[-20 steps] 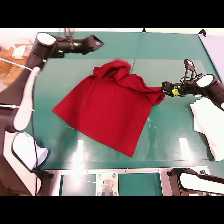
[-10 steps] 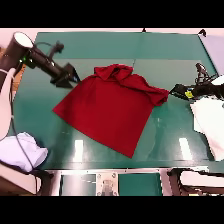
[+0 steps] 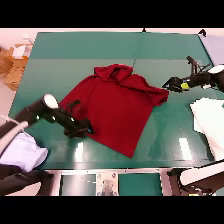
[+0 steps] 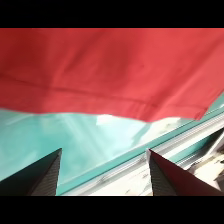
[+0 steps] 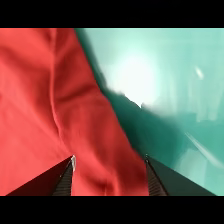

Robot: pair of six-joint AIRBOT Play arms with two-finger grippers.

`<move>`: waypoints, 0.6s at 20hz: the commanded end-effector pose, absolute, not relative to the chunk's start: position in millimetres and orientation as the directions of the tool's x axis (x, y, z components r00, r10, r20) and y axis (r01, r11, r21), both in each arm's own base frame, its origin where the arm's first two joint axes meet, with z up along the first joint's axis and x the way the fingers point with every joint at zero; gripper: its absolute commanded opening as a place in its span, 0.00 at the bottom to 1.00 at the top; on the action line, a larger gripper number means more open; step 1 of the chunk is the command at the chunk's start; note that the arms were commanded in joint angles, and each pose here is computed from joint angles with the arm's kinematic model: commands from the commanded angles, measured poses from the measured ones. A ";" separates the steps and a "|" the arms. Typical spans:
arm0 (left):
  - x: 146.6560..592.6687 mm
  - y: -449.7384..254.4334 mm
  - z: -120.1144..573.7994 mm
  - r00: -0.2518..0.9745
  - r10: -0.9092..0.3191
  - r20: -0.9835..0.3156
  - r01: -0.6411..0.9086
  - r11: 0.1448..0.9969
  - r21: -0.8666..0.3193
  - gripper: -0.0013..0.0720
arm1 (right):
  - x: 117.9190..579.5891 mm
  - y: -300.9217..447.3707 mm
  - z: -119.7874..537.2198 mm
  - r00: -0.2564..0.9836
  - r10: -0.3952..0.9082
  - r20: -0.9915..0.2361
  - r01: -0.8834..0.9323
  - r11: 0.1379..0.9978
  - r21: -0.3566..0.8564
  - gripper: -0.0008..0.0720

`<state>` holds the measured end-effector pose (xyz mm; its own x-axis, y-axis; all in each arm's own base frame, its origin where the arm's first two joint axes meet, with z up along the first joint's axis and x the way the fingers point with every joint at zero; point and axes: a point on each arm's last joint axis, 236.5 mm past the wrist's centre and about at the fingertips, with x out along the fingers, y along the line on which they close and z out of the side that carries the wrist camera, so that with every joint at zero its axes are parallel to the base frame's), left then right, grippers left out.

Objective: Fold the shirts.

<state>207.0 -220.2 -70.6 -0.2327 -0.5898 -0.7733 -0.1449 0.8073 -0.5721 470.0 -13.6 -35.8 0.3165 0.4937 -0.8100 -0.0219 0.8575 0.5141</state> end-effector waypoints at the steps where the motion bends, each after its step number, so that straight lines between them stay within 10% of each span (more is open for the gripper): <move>1: 197.2 -256.3 -103.0 -0.082 -0.636 -0.768 -0.209 0.764 -0.610 0.84 | 472.2 11.0 -41.7 0.187 0.578 -0.794 -0.100 0.816 0.570 0.70; 7: 187.0 -284.3 -121.8 -0.075 -0.625 -0.777 -0.199 0.773 -0.603 0.84 | 468.4 16.1 -64.8 0.116 0.570 -0.813 -0.107 0.821 0.560 0.61; 10: 198.0 -283.7 -122.4 -0.031 -0.621 -0.783 -0.164 0.776 -0.609 0.11 | 460.2 9.3 -70.6 0.081 0.544 -0.835 -0.102 0.838 0.536 0.21; 12: 202.4 -280.5 -118.8 -0.041 -0.610 -0.791 -0.104 0.790 -0.604 0.05 | 457.9 5.1 -69.8 0.078 0.547 -0.833 -0.093 0.836 0.540 0.04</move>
